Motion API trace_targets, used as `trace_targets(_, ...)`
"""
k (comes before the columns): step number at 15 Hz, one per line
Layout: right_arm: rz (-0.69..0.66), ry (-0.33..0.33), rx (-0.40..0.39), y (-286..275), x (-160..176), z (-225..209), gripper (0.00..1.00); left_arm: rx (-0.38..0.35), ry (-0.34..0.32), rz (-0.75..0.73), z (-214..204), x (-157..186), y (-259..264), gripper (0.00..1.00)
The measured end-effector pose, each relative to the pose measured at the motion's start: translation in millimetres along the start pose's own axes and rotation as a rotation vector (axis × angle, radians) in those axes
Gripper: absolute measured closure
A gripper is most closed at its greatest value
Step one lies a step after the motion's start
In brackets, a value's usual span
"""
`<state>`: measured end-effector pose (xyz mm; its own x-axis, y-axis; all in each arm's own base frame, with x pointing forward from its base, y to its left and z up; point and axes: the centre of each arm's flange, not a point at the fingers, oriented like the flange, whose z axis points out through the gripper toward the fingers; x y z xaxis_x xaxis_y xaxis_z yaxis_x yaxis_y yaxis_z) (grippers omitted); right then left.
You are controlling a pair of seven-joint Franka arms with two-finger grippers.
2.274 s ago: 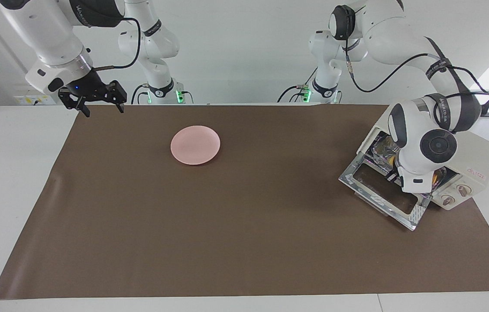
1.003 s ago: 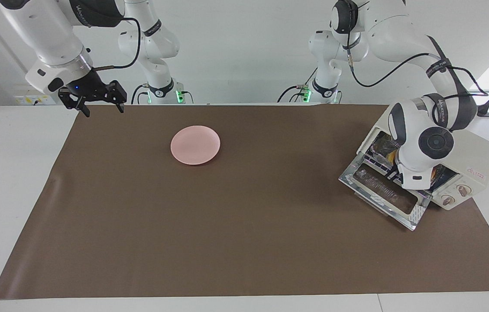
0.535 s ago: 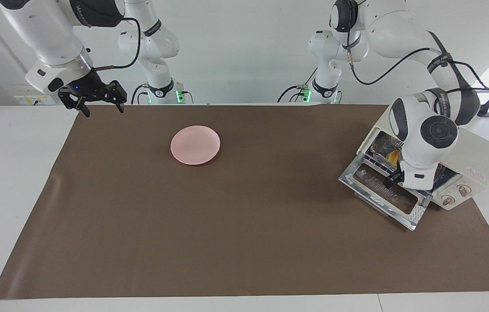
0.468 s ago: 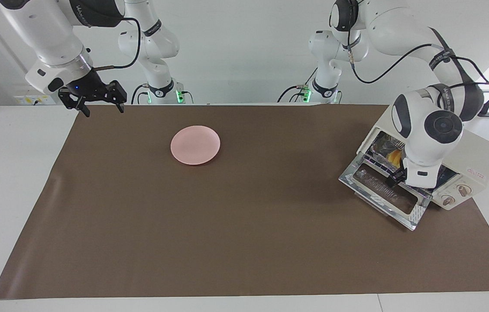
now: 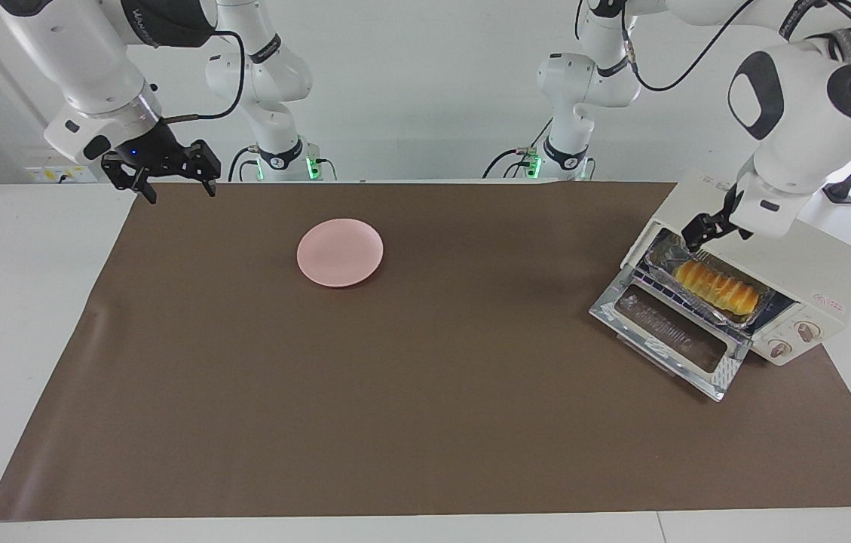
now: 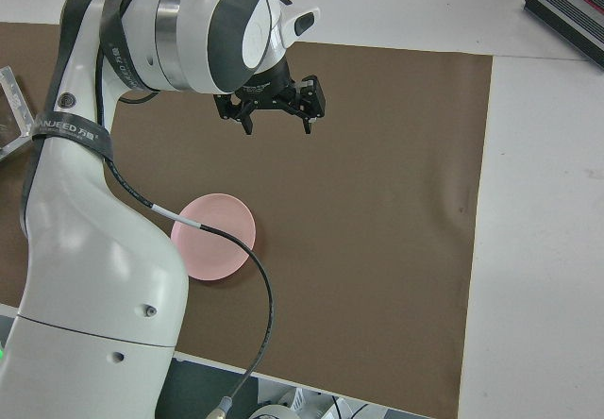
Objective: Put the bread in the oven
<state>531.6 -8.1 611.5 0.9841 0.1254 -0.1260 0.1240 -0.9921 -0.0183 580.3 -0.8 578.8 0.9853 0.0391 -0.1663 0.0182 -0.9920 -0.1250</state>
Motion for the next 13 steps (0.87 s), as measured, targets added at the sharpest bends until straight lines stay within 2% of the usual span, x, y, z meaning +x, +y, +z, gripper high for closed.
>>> trace_targets(4, 0.001, 0.000, 0.000, 0.7, -0.1, 0.1, 0.00, -0.041, -0.051, 0.088, -27.4, -45.8, 5.2, 0.00)
trace_targets(6, 0.002, 0.000, 0.000, 1.2, -0.2, 0.1, 0.00, -0.047, -0.057, 0.114, -36.1, -58.2, 14.0, 0.00)
trace_targets(11, -0.001, 0.000, 0.000, -0.5, 0.1, 0.1, 0.00, -0.049, -0.062, 0.132, -31.3, -62.5, 20.1, 0.00)
trace_targets(13, -0.002, 0.000, 0.000, -1.1, 0.1, 0.1, 0.00, -0.051, -0.023, 0.132, -32.4, -57.3, 20.8, 0.00)
